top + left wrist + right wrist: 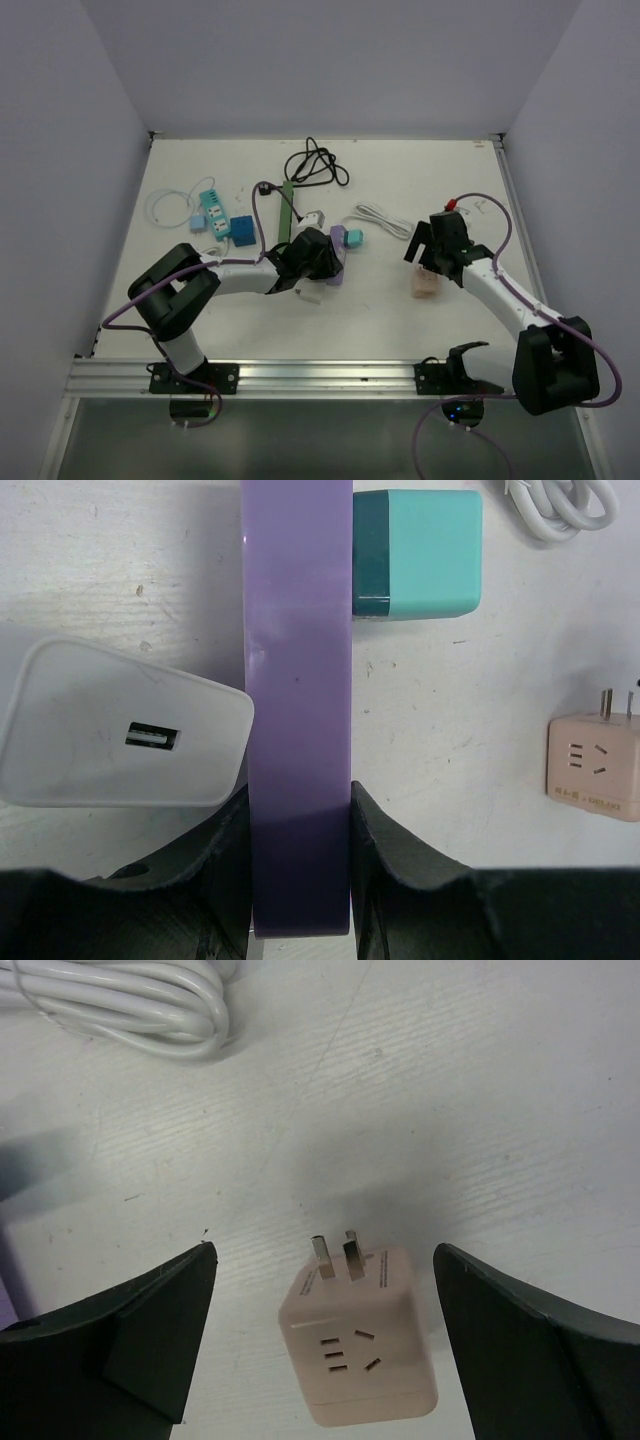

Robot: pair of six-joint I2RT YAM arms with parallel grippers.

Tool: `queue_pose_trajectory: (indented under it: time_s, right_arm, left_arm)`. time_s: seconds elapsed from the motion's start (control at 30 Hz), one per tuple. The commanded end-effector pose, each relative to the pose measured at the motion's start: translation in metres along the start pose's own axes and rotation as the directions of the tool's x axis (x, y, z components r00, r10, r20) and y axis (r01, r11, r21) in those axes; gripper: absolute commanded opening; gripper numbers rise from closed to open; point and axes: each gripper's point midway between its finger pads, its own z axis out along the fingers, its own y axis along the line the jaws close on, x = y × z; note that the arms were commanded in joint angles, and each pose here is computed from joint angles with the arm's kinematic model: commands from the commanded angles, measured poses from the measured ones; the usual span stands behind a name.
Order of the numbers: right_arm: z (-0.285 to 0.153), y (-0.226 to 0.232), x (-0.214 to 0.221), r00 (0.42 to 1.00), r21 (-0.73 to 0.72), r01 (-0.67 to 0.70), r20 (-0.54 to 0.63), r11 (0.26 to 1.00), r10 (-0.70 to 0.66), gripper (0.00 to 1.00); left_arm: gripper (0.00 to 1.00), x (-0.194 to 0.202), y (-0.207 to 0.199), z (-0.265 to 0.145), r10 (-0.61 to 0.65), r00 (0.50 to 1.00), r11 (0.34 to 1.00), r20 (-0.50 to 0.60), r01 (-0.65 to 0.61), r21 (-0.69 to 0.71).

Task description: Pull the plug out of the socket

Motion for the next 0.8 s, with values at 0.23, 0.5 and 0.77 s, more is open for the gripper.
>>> queue_pose_trajectory:
  time_s: [0.23,0.5,0.77]
  right_arm:
    - [-0.055,0.082,-0.050,0.996,-0.411,0.022,0.092,0.911,0.018,0.94]
    - [-0.042,0.139,-0.038,0.993,-0.629,-0.114,-0.067,0.769,0.092,0.88]
    - [-0.015,0.164,-0.030,0.973,-0.678,-0.228,-0.181,0.699,0.142,0.84]
  left_arm:
    - [0.00,0.037,0.029,-0.003,0.051,0.990,0.997,-0.131,-0.059,-0.058]
    - [0.00,0.037,0.028,-0.006,0.046,0.990,0.997,-0.130,-0.053,-0.053]
    - [0.00,0.040,0.026,-0.005,0.047,0.990,0.998,-0.137,-0.052,-0.034]
